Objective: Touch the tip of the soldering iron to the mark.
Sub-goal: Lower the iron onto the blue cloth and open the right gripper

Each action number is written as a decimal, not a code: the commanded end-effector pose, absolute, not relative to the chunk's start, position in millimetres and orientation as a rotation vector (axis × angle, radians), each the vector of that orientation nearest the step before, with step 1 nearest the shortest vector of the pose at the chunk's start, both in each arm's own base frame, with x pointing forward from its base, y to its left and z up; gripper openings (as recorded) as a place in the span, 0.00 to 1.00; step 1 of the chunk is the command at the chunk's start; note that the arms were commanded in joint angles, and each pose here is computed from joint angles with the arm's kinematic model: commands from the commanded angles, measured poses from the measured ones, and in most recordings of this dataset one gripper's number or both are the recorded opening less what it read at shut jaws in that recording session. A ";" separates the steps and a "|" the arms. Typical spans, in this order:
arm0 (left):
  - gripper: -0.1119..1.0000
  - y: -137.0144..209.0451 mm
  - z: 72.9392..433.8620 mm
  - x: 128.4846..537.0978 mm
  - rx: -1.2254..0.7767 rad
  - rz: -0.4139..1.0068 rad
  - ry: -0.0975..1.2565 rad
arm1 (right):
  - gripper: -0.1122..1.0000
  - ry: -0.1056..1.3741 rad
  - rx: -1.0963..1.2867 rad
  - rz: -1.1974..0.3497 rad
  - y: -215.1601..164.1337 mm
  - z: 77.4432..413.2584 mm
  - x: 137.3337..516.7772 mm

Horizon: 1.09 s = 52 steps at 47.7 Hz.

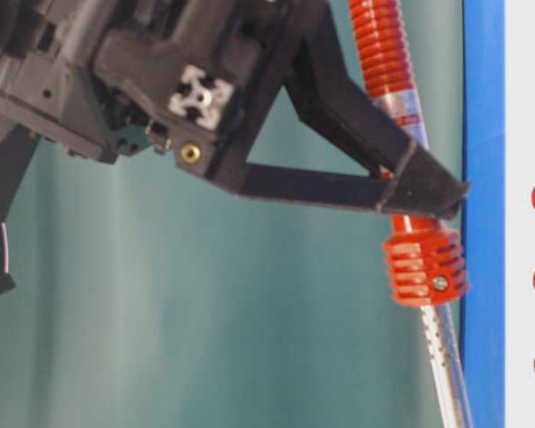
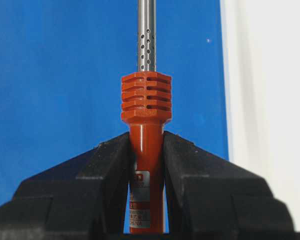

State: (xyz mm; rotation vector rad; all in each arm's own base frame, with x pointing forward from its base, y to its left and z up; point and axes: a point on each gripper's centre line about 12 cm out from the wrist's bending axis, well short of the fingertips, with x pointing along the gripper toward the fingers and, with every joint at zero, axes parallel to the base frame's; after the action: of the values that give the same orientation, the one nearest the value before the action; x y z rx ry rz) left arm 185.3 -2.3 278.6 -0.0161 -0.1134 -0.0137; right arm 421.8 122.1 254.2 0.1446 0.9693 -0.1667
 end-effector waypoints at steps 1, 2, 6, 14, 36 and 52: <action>0.12 -2.3 282.5 186.5 -0.019 -0.013 -0.123 | 0.16 0.933 0.155 -0.155 122.5 265.6 424.8; 0.12 -2.3 282.5 186.5 -0.019 -0.013 -0.123 | 0.16 0.933 0.155 -0.155 122.5 265.1 424.7; 0.12 -2.3 282.5 186.5 -0.019 -0.013 -0.123 | 0.16 0.936 0.153 -0.152 122.3 260.1 425.0; 0.12 -2.1 281.7 186.5 -0.018 -0.012 -0.120 | 0.16 0.912 0.160 -0.115 125.2 244.9 428.7; 0.12 -2.9 281.7 186.5 -0.019 -0.016 -0.120 | 0.16 0.917 0.182 -0.050 125.5 170.7 439.3; 0.12 -3.1 281.7 186.5 -0.019 -0.018 -0.119 | 0.16 0.913 0.204 -0.007 123.0 125.2 442.2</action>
State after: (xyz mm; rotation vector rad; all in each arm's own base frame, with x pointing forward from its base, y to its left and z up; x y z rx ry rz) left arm 185.3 -2.6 278.1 -0.0161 -0.1088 -0.0152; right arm 437.9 121.6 116.7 0.1864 0.9560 -0.0268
